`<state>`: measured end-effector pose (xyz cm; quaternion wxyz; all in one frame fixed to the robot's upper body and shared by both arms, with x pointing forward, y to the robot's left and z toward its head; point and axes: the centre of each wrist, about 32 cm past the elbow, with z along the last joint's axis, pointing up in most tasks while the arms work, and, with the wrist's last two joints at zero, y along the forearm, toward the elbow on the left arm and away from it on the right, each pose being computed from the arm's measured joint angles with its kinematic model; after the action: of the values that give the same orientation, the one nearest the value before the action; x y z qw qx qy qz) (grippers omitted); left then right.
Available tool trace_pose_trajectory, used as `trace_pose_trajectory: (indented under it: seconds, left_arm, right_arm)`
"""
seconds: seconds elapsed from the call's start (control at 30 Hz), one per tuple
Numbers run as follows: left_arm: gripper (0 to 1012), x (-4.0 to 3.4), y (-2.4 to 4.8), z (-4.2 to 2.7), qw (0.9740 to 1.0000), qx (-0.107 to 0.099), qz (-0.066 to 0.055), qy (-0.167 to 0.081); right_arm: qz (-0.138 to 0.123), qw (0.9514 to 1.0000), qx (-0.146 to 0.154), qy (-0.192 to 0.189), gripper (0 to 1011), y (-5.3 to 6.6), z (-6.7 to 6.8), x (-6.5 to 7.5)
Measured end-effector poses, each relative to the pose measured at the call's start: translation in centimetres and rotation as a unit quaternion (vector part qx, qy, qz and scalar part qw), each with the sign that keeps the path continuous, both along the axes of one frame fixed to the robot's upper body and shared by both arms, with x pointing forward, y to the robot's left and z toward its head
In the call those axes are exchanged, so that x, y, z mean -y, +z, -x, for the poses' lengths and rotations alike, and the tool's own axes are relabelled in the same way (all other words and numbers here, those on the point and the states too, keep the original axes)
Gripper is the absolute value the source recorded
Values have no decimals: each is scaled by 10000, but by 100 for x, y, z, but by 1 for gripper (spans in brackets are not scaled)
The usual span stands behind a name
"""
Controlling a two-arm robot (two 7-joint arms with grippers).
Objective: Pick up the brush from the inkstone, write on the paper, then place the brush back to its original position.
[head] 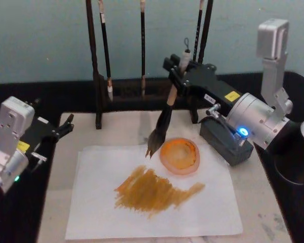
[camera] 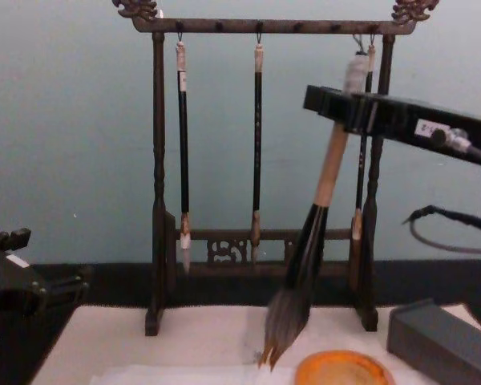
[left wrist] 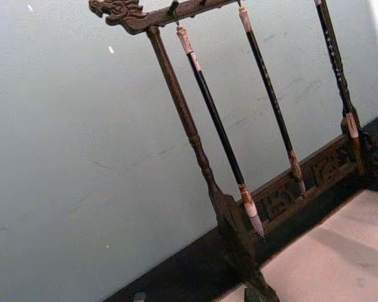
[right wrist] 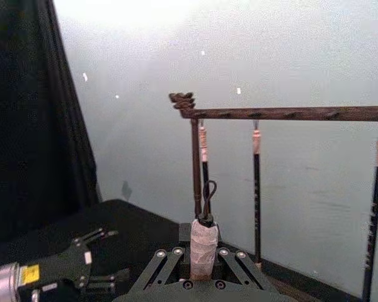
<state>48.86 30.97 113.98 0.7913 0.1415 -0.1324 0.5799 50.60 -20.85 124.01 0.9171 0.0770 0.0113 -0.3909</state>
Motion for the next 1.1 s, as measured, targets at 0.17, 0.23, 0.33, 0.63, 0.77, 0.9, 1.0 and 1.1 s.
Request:
trace_pose_trajectory:
  seconds: [0.17,0.23,0.33,0.63,0.77,0.9,1.0,1.1]
  left_arm:
    - [1010,0,0,0,10000,0,-1,0]
    - [1010,0,0,0,10000,0,0,0]
    - [1009,0,0,0,10000,0,-1,0]
    - [1010,0,0,0,10000,0,0,0]
    - [1010,0,0,0,10000,1,0,0]
    - [1010,0,0,0,10000,0,0,0]
    - [1010,0,0,0,10000,0,-1,0]
    - [1010,0,0,0,10000,0,0,0]
  right_arm:
    - [-501,9982,-290,-153,154,12,-29,92]
    - [-822,9948,-526,-281,154,9,-50,169]
    - [-1099,9901,-780,-404,154,1,-72,259]
    - [-2101,9442,-2415,-782,154,-128,-209,712]
    - [-2414,9197,-2967,-890,154,-215,-255,835]
    - [-2656,8998,-3309,-1017,154,-316,-292,899]
    - [-2701,8942,-3407,-1068,154,-369,-313,901]
    - [-2730,8897,-3478,-1141,154,-428,-336,896]
